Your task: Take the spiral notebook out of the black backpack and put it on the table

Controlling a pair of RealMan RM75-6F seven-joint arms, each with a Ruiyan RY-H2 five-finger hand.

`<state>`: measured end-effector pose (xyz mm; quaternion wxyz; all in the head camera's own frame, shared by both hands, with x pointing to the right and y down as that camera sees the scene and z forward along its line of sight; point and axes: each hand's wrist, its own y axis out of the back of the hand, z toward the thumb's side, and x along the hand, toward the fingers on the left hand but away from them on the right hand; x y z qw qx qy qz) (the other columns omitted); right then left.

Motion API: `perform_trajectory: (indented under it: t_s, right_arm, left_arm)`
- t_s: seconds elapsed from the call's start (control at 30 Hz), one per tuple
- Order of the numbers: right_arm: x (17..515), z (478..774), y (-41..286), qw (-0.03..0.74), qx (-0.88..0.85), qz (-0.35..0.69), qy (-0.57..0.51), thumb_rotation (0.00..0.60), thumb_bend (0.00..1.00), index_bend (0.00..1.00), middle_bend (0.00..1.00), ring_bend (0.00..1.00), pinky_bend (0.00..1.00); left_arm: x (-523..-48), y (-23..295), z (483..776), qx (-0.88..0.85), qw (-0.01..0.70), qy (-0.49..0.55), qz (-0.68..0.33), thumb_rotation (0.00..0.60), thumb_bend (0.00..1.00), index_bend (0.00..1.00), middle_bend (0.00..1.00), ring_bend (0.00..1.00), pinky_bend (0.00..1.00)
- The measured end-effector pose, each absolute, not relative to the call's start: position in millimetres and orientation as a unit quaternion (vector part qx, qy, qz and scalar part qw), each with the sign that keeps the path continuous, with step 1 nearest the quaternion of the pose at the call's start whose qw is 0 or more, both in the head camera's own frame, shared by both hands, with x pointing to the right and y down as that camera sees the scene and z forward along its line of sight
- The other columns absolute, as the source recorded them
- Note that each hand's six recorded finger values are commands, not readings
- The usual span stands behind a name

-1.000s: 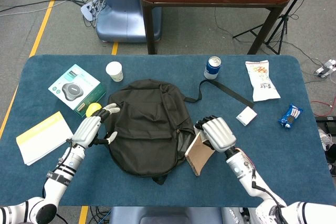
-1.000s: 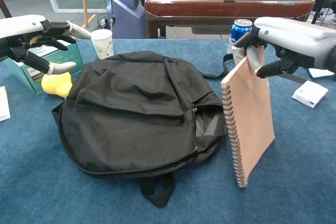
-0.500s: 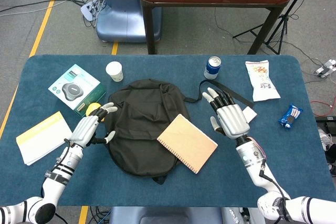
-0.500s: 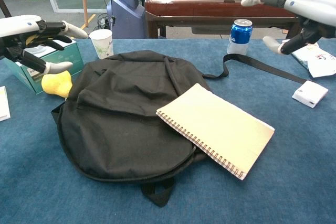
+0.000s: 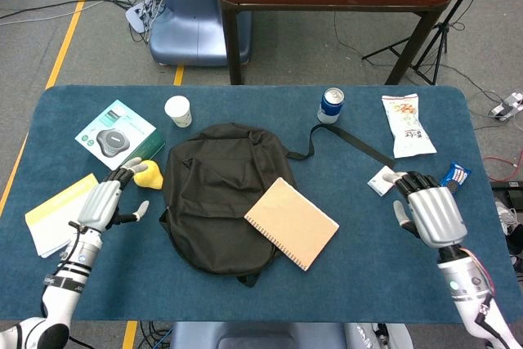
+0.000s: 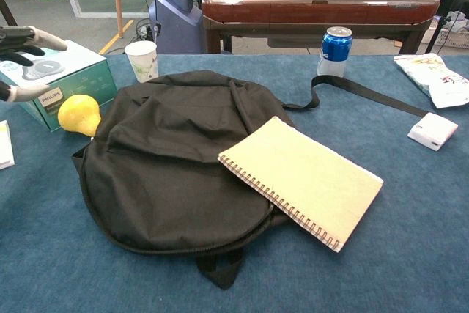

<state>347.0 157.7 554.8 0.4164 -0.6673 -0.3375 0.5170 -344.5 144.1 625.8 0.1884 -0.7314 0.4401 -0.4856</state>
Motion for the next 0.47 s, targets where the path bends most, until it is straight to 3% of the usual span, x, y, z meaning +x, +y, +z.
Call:
perform_trajectory:
  t_s: [0.47]
  right_arm:
    - [398.6,536.9,204.8,0.38,-0.659,0.546,-0.352,0.6,0.55,0.31,0.31,0.25,0.35]
  left_arm:
    - [-427.2,200.5,584.0,-0.632,0.244,0.492,-0.546,0.6,0.32,0.19,0.08,0.08,0.1]
